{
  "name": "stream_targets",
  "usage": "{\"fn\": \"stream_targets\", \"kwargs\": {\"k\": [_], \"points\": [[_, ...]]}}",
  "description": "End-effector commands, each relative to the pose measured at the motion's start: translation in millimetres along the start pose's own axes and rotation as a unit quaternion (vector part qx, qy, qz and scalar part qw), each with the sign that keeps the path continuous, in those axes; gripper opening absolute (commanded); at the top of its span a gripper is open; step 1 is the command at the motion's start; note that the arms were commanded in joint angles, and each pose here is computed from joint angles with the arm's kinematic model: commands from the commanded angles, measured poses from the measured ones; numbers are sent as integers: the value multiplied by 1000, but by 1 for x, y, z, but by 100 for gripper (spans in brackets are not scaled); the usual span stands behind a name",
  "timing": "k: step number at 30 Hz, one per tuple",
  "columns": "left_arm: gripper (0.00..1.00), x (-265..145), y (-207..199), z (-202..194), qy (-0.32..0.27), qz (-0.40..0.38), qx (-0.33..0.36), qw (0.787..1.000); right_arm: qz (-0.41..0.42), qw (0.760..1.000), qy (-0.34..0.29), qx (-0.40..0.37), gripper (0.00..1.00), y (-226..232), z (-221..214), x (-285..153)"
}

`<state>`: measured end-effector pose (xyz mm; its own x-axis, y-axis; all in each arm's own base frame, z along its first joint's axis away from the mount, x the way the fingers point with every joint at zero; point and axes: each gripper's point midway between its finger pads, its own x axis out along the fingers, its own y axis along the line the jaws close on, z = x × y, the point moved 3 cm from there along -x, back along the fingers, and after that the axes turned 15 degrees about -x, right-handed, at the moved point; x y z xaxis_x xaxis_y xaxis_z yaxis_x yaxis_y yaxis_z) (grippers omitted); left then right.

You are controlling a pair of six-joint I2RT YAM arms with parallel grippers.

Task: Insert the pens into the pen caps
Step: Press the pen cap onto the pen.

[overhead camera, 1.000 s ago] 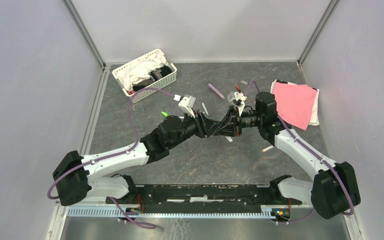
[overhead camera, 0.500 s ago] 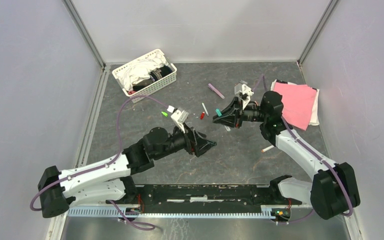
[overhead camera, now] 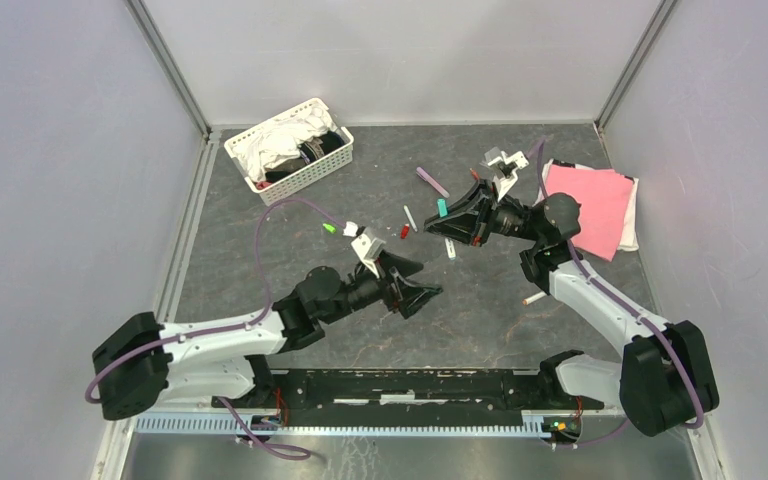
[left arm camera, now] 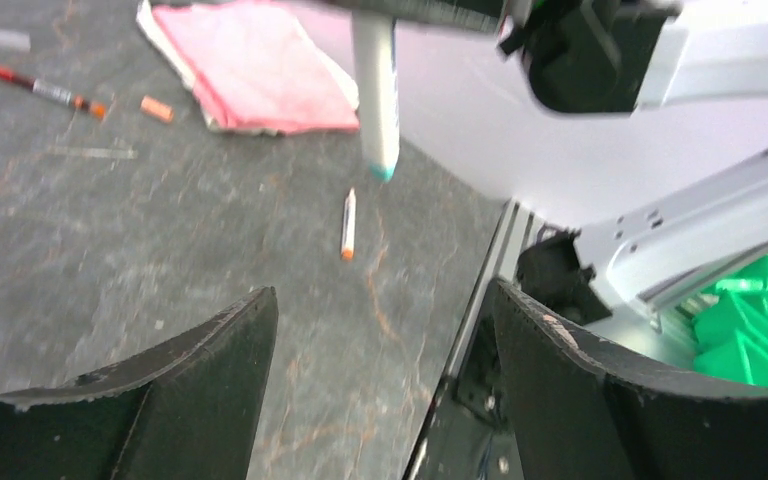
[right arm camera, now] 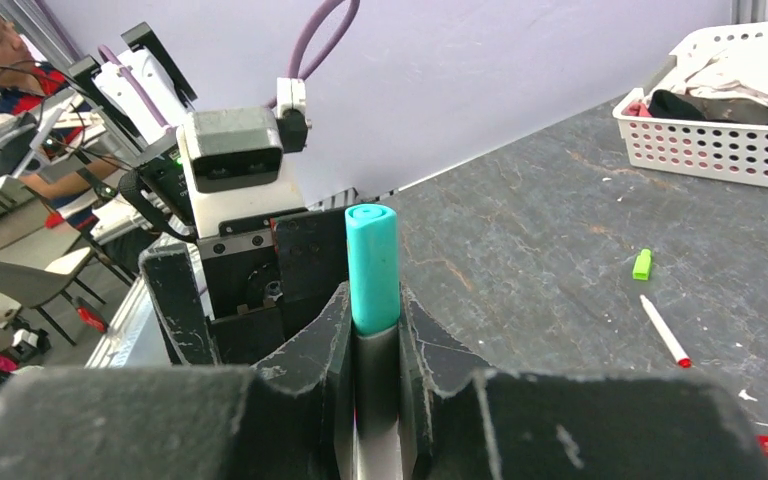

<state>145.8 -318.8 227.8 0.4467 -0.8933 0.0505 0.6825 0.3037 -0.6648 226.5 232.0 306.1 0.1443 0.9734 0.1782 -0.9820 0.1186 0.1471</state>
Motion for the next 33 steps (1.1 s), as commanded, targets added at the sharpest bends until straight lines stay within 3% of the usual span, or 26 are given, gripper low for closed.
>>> {"fn": "stream_targets", "kwargs": {"k": [1, 7, 10, 15, 20, 21, 23, 25, 33], "points": [[83, 24, -38, 52, -102, -70, 29, 992, 1, 1000, -25, 7, 0, 4, 8, 0], [79, 41, -35, 55, -112, -58, 12, 992, 4, 1000, -27, 5, 0, 7, 8, -1], [68, 47, -31, 55, -114, -48, 9, 992, 6, 1000, -27, 7, 0, 8, 8, 0], [60, 57, -35, 57, -114, -56, 8, 992, 7, 1000, -27, 7, 0, 8, 7, 0], [38, 66, -38, 55, -108, -65, 7, 992, 7, 1000, -27, 8, 0, 8, 7, 0], [31, 67, -37, 55, -105, -64, 6, 992, 8, 1000, -26, 8, 0, 8, 6, 0], [6, 69, -35, 52, -101, -62, 5, 993, 8, 1000, -25, 8, 0, 8, 5, 0], [2, 69, -34, 52, -101, -59, 4, 993, 9, 1000, -24, 4, 0, 8, 5, -1], [2, 60, -28, 64, -129, -40, 3, 991, 15, 1000, -2, -19, 32, 9, -7, -4]]}}
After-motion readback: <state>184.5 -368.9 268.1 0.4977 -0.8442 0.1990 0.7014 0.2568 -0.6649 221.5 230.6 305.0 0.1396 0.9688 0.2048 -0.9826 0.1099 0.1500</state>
